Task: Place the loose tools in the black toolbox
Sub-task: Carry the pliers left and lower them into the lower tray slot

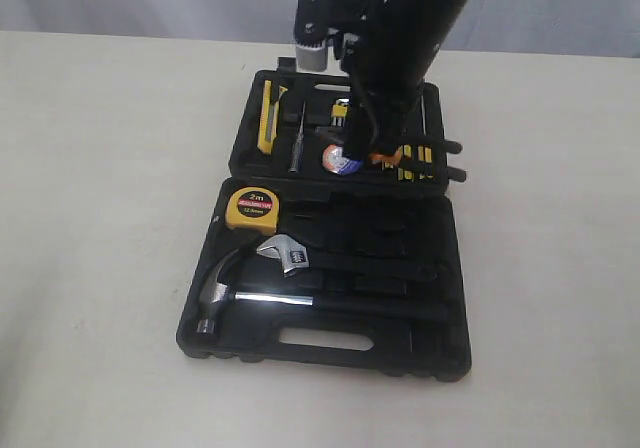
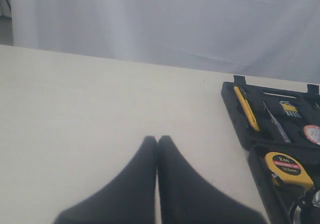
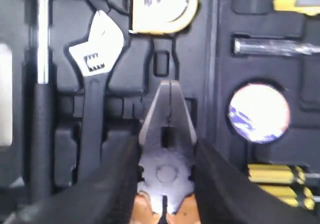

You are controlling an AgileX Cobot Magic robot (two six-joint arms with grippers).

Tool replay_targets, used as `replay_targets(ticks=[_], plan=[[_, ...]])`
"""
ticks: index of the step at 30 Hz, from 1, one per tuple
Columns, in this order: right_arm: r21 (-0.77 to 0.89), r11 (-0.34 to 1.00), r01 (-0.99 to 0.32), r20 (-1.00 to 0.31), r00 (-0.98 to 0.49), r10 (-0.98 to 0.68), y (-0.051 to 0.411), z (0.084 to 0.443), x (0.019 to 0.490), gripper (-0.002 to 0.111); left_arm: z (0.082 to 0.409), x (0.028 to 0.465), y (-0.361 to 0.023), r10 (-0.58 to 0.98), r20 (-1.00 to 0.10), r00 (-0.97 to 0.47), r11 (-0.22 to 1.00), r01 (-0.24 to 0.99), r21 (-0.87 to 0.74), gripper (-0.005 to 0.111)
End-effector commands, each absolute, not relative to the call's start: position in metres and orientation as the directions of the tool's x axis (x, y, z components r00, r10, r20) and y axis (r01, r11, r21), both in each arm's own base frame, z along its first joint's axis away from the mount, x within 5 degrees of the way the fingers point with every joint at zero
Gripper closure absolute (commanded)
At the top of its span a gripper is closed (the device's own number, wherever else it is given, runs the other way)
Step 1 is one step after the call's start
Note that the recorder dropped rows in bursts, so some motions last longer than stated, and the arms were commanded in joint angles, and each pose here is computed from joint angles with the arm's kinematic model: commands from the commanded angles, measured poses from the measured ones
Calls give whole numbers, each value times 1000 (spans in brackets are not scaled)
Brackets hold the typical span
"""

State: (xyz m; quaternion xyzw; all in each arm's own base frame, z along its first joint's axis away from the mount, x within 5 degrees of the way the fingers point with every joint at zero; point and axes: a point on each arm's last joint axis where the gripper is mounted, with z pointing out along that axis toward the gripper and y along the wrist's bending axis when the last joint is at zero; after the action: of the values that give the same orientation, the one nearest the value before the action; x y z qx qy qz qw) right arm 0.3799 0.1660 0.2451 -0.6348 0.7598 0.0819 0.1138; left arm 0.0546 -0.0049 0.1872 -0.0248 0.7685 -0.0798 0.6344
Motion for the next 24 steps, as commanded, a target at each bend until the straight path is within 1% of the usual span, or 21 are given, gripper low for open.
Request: replay_targets(ticks=[1, 6, 11, 16, 24], plan=[[5, 196, -981, -252, -191, -949, 175, 225, 385, 109, 189, 55, -5, -134, -972, -194, 986, 69, -150, 107], [56, 230, -971, -223, -237, -946, 176, 205, 389, 109, 189, 55, -5, -134, -972, -194, 986, 69, -150, 107], [84, 234, -969, -221, -247, -943, 178, 196, 386, 109, 189, 55, -5, -134, -972, -194, 986, 69, -150, 107], [23, 264, -964, -228, -262, -938, 178, 187, 390, 109, 189, 55, -5, -134, -972, -194, 986, 69, -150, 107], [55, 259, -964, -196, -265, -944, 179, 166, 391, 109, 189, 55, -5, -134, -972, -194, 986, 69, -150, 107]])
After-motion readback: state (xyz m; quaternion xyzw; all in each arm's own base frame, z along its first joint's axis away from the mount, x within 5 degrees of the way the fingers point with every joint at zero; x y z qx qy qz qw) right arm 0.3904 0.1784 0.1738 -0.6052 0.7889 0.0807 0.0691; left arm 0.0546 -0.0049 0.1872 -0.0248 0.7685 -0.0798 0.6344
